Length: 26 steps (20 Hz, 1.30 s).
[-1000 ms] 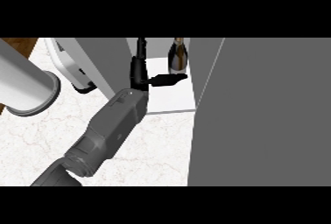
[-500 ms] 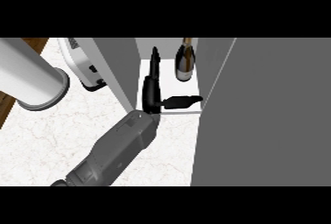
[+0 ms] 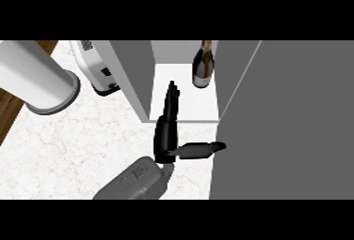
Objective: Pick up the wine, place it into the cabinet and close the cabinet
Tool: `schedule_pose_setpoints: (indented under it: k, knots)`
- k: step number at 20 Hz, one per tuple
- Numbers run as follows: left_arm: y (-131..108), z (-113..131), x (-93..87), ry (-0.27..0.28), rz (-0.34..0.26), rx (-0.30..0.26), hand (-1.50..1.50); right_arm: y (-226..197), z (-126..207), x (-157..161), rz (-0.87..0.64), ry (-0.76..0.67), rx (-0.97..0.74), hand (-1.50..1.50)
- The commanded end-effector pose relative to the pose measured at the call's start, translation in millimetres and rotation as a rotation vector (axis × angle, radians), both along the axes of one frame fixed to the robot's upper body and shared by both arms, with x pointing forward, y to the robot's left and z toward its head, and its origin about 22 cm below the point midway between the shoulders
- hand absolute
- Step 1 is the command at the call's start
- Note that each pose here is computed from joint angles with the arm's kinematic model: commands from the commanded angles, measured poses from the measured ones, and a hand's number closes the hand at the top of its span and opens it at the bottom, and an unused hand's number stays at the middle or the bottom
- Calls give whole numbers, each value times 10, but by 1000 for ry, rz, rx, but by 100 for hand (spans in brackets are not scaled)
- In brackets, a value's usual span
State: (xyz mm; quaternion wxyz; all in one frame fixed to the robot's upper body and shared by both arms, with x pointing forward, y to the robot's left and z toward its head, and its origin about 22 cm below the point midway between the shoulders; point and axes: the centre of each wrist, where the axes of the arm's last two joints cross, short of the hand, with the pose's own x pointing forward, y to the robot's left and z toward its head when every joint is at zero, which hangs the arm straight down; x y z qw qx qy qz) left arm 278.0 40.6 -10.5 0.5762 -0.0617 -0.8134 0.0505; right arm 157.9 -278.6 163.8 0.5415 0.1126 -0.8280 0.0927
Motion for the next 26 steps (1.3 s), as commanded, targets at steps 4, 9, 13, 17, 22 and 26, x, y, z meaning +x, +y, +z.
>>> schedule_pose_setpoints:
  k: [4, 9, 13, 17, 22, 26]
  knots:
    - [234, 109, -669, -11, -31, -51, -150, -21, 23, -257, -9, -8, -18, -150]
    - [675, 107, -955, 10, -23, 6, 150, -89, 217, -198, -26, -14, -55, -150]
    - [845, 212, -1184, 24, -32, 0, 150, -204, 102, -177, 15, 3, -120, -150]
    - [1166, 139, -1232, 41, -66, 31, 150, -244, -10, -239, 148, 45, -279, 150]
    - [1486, 187, -1409, 15, -64, 87, 150, -148, 17, -263, 330, 56, -271, 150]
    - [1779, 329, -1352, 15, -45, 92, 150, -1, -121, -234, 490, 133, -267, 150]
